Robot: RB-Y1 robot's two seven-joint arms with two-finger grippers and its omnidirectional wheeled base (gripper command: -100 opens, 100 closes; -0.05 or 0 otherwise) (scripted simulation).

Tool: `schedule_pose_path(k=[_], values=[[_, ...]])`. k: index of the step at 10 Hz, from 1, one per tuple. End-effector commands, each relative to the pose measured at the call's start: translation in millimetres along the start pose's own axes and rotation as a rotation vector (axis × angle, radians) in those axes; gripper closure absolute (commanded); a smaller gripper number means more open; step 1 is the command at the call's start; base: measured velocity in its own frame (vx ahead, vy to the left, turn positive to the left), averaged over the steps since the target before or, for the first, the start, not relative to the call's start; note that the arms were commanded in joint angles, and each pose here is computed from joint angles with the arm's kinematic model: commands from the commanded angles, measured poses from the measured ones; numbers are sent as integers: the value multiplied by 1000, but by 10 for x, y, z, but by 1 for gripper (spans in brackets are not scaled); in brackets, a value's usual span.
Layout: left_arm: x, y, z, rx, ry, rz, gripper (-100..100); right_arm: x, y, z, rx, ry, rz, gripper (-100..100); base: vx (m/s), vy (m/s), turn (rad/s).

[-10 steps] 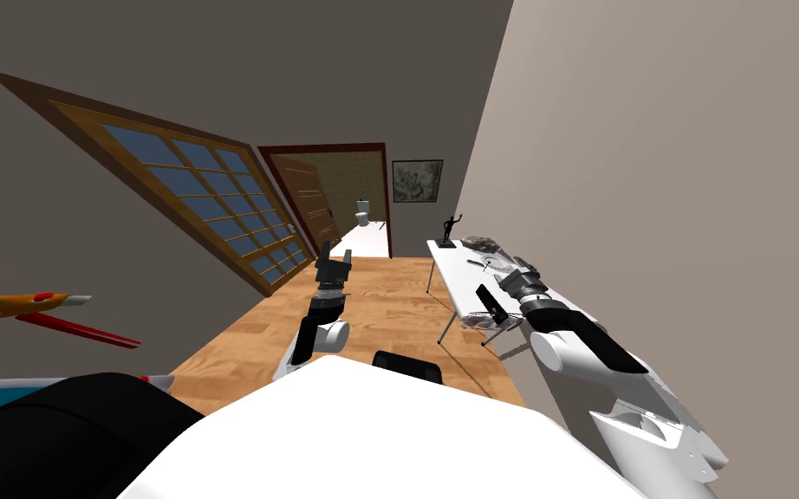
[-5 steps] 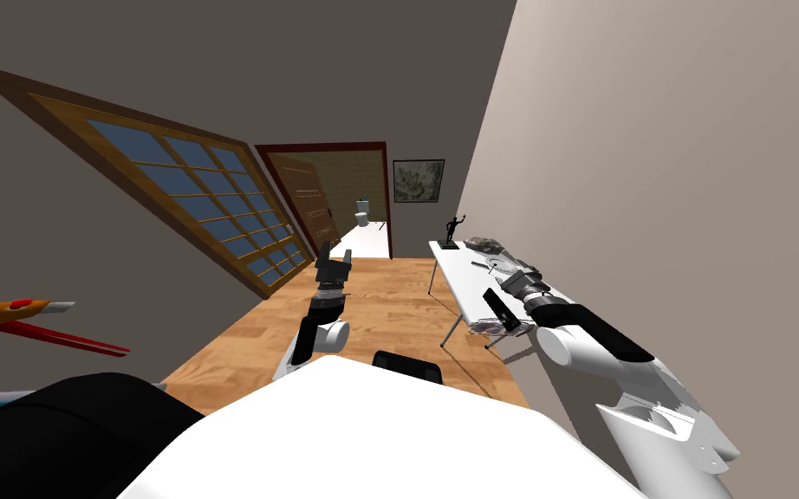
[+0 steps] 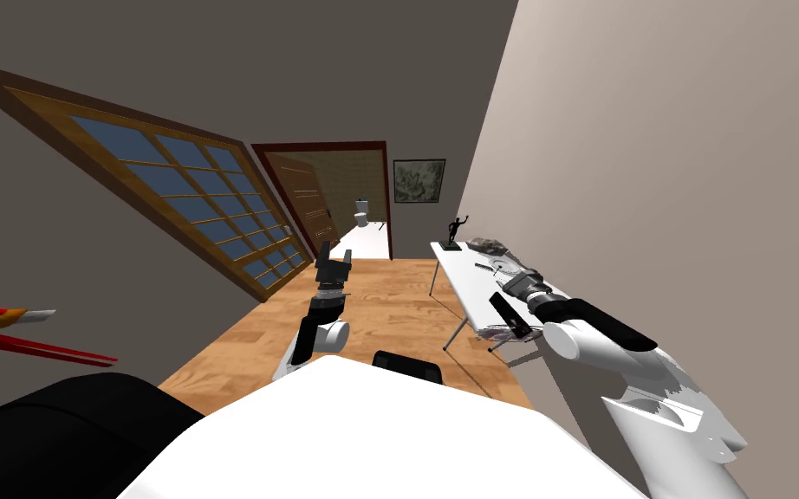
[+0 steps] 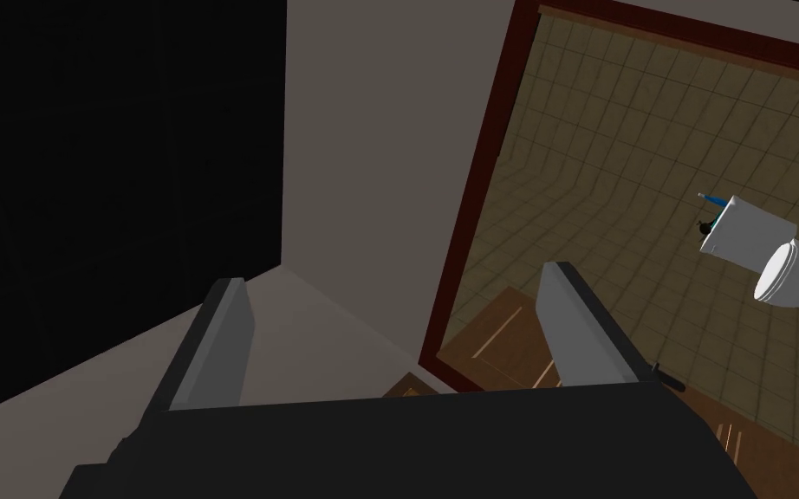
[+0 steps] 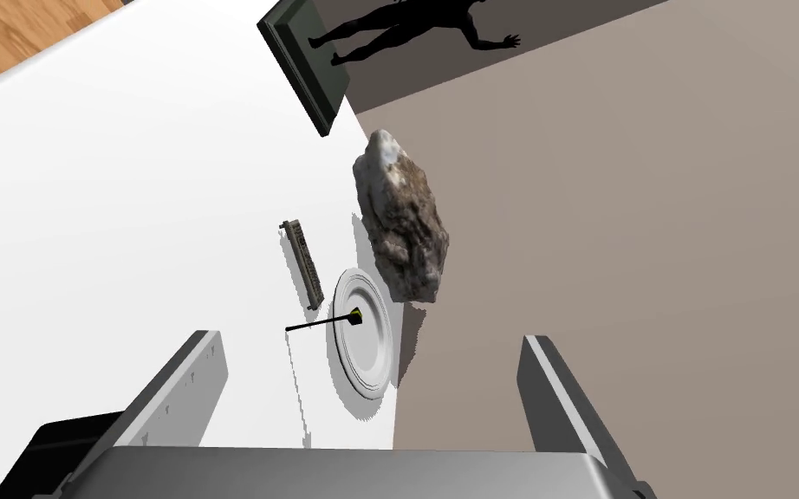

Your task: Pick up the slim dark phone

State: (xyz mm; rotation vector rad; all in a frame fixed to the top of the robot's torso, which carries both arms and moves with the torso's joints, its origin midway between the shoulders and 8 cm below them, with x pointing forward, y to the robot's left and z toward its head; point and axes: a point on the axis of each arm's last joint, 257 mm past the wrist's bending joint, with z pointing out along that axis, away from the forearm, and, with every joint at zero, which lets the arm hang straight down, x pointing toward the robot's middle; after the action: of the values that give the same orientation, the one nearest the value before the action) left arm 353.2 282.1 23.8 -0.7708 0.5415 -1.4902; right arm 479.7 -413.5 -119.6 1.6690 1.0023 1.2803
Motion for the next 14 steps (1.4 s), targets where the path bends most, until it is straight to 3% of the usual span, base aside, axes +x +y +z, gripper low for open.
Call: schedule_pose_path(k=[1, 2, 3, 5, 6, 8, 9, 11, 12, 14], values=[[0, 0, 0, 0, 0, 0, 0, -77, -59, 10, 39, -22, 31, -100, 51, 56, -25], [0, 0, 0, 0, 0, 0, 0, -94, -91, 9, 51, -29, 31, -100, 18, 28, -2], [0, 0, 0, 0, 0, 0, 0, -164, -88, 41, 75, -44, 89, -100, 38, 43, -39], [0, 0, 0, 0, 0, 0, 0, -210, -176, 31, 109, -64, 89, -100, 34, 31, -11], [0, 0, 0, 0, 0, 0, 0, -281, -192, 56, 137, -82, 147, -100, 35, 40, -33], [0, 0, 0, 0, 0, 0, 0, -320, -271, 40, 168, -100, 147, -100, 37, 36, -19], [0, 0, 0, 0, 0, 0, 0, -387, -298, 59, 197, -121, 204, -100, 50, 25, -49], [0, 0, 0, 0, 0, 0, 0, -424, -375, 37, 227, -139, 203, -100, 32, 23, -13], [0, 0, 0, 0, 0, 0, 0, -484, -405, 50, 255, -160, 259, -100, 40, 37, -57], [0, 0, 0, 0, 0, 0, 0, -521, -485, 21, 286, -179, 259, -100, 31, 24, -12]])
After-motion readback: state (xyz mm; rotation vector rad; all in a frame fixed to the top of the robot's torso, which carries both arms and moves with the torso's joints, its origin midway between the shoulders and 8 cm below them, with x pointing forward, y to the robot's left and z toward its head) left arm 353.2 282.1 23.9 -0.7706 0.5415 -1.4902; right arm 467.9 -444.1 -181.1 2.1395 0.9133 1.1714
